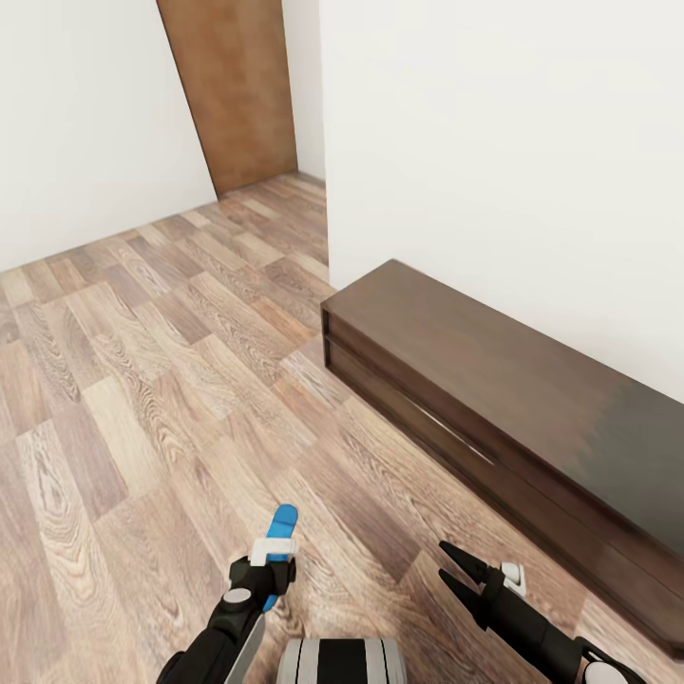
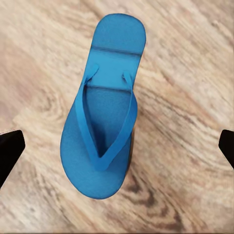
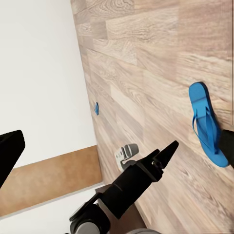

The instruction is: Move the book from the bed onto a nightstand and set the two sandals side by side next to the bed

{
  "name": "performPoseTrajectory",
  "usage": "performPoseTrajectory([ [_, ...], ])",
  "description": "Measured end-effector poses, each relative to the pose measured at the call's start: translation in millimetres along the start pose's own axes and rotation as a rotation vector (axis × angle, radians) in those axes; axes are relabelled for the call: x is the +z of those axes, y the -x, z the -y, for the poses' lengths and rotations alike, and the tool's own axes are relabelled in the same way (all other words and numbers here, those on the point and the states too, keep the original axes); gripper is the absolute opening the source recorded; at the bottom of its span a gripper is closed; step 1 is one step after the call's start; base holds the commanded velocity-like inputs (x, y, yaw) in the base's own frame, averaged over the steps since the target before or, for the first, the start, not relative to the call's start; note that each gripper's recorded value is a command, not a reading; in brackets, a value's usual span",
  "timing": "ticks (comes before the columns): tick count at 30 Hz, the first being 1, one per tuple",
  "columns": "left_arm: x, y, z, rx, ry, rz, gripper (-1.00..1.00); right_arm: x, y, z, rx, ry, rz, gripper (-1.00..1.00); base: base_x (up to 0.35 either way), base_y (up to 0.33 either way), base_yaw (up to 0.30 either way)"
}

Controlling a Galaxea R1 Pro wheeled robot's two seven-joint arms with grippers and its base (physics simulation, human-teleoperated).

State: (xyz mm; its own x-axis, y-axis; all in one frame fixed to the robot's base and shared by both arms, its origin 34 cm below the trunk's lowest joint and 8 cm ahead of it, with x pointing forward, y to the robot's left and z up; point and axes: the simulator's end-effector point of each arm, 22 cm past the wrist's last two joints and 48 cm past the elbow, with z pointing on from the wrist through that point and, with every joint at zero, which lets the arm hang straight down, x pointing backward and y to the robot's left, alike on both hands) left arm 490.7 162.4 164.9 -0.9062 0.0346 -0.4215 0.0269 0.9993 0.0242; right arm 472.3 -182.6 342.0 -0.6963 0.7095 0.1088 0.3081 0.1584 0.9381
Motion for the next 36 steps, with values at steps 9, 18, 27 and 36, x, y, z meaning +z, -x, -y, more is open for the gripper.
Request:
performPoseTrajectory([
  [9, 9.0, -18, 1, 0.0, -0.002, -0.036, 1.0, 1.1, -2, 16, 0.025, -0.026, -0.006, 1.0, 0.0, 0.0, 0.0],
  [18, 17.3, -36, 2, 0.0, -0.004, -0.073, 1.0, 1.9, -5, 32, 0.05, -0.052, -0.012, 1.0, 0.0, 0.0, 0.0],
  [27, 25.0, -54, 3, 0.001, -0.006, -0.11, 1.0, 8.7, -2, 16, 0.033, 0.001, -0.018, 1.0, 0.0, 0.0, 0.0],
  [36, 32.0, -72, 3, 0.001, -0.007, -0.146, 1.0, -20.0, 37, -17, 0.071, 0.184, 0.044, 1.0, 0.0, 0.0, 0.0],
])
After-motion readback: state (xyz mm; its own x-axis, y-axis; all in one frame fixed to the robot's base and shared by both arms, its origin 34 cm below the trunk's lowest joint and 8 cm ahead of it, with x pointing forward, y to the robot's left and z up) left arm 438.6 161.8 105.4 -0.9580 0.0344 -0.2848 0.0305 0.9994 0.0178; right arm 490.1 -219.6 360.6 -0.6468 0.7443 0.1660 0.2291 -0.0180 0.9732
